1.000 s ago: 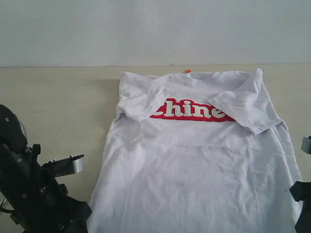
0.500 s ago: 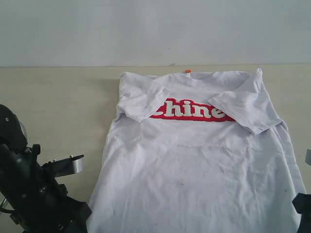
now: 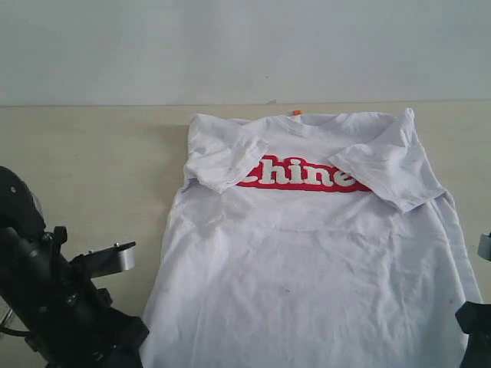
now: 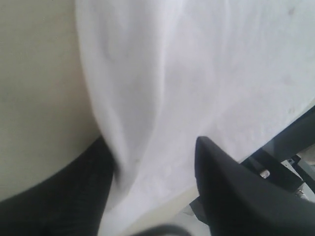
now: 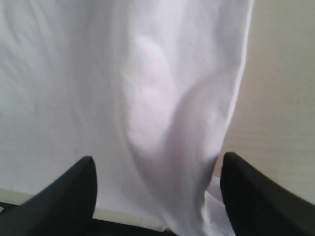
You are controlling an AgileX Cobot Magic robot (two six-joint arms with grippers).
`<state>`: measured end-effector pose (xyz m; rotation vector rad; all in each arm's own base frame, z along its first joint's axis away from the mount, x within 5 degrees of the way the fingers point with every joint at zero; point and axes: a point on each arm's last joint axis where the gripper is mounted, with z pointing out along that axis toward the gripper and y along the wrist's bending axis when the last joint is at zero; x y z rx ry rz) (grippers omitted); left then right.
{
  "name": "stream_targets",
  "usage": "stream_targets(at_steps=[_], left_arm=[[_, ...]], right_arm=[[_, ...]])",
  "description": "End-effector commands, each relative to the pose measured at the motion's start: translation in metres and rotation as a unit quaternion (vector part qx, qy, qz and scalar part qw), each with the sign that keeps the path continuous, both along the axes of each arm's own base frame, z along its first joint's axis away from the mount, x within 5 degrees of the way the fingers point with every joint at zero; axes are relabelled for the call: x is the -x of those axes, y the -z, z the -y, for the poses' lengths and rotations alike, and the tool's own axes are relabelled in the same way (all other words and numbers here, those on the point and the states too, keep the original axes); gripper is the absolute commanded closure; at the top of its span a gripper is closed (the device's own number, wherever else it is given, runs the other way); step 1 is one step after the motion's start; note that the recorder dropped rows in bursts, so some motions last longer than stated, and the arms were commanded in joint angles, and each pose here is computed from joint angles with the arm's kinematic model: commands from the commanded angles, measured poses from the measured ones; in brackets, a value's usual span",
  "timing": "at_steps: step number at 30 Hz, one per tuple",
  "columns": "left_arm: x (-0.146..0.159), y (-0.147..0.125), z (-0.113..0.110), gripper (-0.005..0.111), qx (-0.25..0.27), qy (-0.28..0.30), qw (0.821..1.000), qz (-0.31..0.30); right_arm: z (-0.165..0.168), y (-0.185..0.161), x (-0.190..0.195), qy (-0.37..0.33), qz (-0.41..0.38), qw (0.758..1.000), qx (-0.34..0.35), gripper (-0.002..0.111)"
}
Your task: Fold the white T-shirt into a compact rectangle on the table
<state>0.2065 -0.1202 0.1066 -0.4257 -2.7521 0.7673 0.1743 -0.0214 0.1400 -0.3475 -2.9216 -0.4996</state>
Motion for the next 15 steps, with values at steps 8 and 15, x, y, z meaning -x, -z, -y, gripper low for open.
stream_targets(at_steps=[8, 15], left_arm=[[-0.002, 0.002, 0.005, 0.059, 0.027, -0.007, 1.000, 0.008], [-0.001, 0.016, 0.006, 0.070, 0.026, -0.008, 0.999, -0.022]], right_arm=[[-0.001, 0.000, 0.001, -0.002, 0.001, 1.000, -0.005, 0.045], [-0.001, 0.000, 0.001, -0.002, 0.001, 1.000, -0.004, 0.045]])
